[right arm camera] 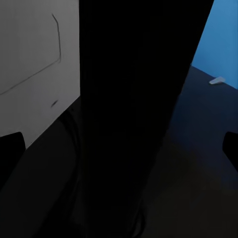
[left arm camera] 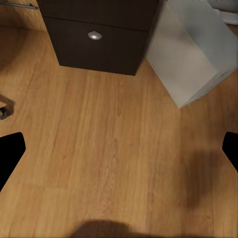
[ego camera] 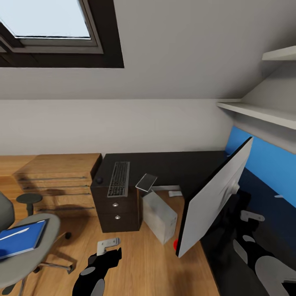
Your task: In the bedroom, organize the workspace by keeping the computer under the desk, ensuring the monitor is on the desk, placing the keyboard on the desk next to the monitor, placing the mouse on the desk next to the keyboard, moving the folder from the swivel chair onto the desk next to the mouse, stacking the notebook on top of the folder with the pen on top of the notebook, and positioning the swivel chair next to the desk.
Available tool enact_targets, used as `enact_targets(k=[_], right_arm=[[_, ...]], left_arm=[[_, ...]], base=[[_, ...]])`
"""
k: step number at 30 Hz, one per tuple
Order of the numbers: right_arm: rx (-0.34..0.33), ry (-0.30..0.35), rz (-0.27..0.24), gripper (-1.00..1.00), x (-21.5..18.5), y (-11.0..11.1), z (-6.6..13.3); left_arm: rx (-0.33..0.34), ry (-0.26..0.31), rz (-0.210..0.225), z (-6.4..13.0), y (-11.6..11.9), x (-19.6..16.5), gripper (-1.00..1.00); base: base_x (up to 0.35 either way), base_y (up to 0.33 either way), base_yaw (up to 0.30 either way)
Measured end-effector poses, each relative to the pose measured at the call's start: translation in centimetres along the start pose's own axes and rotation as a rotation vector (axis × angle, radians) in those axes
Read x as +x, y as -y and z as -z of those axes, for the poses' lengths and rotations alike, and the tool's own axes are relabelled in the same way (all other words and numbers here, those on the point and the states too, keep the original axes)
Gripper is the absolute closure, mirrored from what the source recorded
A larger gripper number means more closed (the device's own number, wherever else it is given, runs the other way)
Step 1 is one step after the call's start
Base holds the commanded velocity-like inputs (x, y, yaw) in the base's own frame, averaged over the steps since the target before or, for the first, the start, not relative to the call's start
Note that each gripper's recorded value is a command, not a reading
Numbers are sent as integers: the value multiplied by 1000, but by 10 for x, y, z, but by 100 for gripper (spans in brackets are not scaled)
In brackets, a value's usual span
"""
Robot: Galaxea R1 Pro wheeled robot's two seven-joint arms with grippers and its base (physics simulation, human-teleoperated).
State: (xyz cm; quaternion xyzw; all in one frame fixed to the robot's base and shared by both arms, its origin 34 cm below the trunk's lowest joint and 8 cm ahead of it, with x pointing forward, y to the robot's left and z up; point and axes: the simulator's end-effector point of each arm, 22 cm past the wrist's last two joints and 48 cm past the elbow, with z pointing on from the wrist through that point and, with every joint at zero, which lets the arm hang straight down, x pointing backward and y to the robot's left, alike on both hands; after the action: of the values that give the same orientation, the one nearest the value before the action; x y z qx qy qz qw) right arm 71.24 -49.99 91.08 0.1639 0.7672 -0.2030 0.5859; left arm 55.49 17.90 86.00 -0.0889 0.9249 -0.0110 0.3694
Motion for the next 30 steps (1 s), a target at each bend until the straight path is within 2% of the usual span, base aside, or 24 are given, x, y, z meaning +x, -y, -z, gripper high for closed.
enact_targets(k=[30], right_arm=[[0,1,1,-100,-1,0,0]], left_arm=[[2,-2,0,0,1,1,-100]], base=[[44,-16,0]])
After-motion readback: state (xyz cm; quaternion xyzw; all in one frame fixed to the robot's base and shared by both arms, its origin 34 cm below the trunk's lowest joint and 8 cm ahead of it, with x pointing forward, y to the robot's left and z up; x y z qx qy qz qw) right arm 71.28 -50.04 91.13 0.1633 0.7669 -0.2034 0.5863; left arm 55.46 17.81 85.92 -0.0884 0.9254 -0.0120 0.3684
